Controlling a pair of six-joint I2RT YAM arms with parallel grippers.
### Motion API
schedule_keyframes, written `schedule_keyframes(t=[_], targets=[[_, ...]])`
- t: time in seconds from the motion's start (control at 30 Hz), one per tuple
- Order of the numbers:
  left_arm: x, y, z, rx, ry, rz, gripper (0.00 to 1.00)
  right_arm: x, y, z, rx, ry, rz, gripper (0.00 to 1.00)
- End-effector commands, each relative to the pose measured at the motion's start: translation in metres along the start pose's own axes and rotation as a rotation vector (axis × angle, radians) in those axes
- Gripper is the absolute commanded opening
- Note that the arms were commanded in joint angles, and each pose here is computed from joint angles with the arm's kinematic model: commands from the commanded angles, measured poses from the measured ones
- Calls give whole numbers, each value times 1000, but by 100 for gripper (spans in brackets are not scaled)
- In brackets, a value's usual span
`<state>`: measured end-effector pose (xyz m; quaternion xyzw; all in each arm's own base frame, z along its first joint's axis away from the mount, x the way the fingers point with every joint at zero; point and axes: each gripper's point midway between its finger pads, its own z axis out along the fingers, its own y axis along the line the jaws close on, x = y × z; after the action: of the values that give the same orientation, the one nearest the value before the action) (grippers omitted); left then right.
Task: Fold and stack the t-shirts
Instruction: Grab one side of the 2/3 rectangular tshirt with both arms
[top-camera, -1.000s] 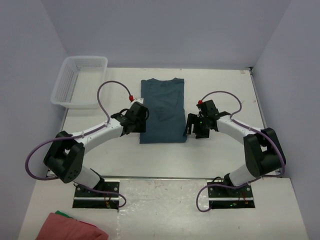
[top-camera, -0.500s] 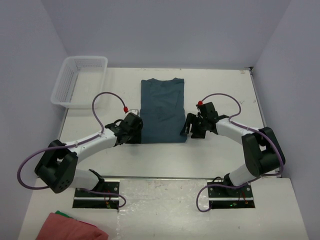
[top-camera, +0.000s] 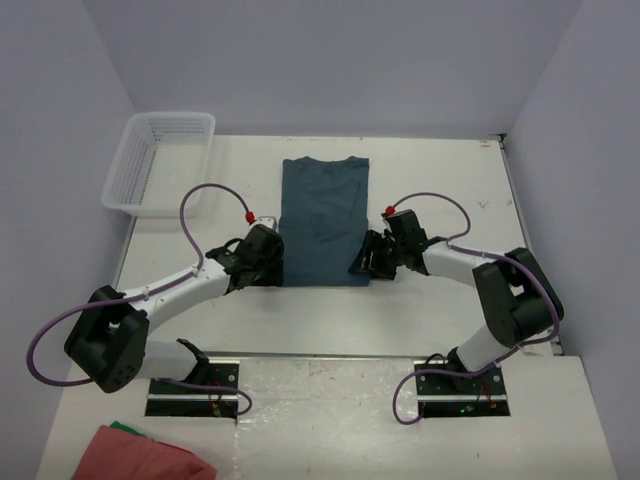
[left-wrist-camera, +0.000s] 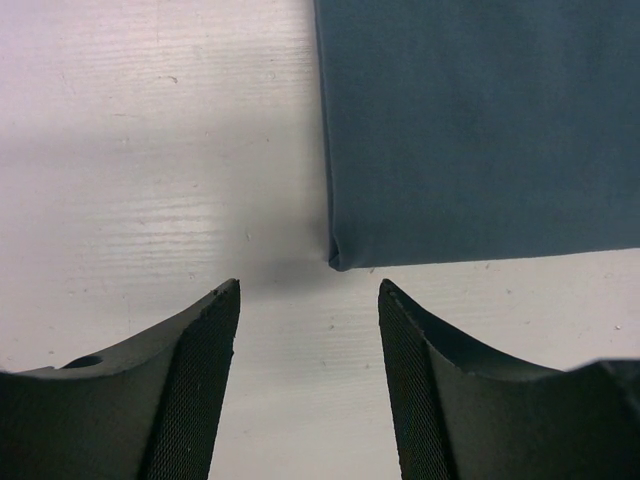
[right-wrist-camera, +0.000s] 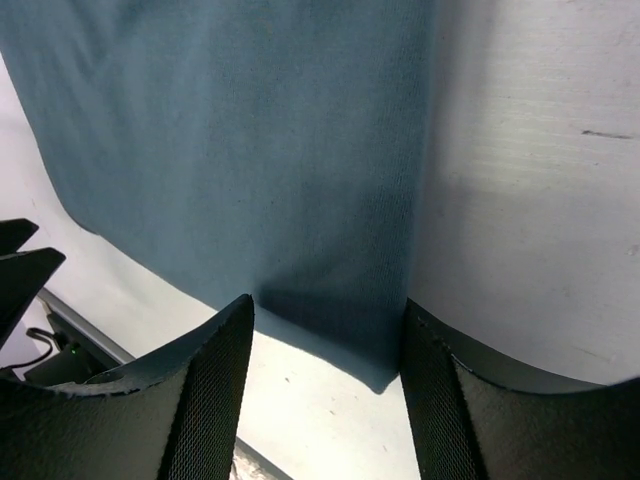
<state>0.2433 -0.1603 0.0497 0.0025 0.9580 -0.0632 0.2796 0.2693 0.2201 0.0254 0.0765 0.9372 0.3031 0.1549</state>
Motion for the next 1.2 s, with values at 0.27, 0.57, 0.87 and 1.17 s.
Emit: schedule_keyframes(t=[0.27, 0.57, 0.87, 1.17], targets=[[-16, -2, -1, 45, -27, -70, 61, 33, -31, -2, 98, 33, 38, 58], [-27, 3, 1, 66, -40, -95, 61, 43, -35, -4, 100, 37, 48, 56], [-26, -1, 4, 98, -20, -93, 61, 47, -41, 1, 118, 56, 57, 22], [-14, -13, 8, 205, 33, -119, 67, 46, -41, 0, 132, 51, 52, 0]])
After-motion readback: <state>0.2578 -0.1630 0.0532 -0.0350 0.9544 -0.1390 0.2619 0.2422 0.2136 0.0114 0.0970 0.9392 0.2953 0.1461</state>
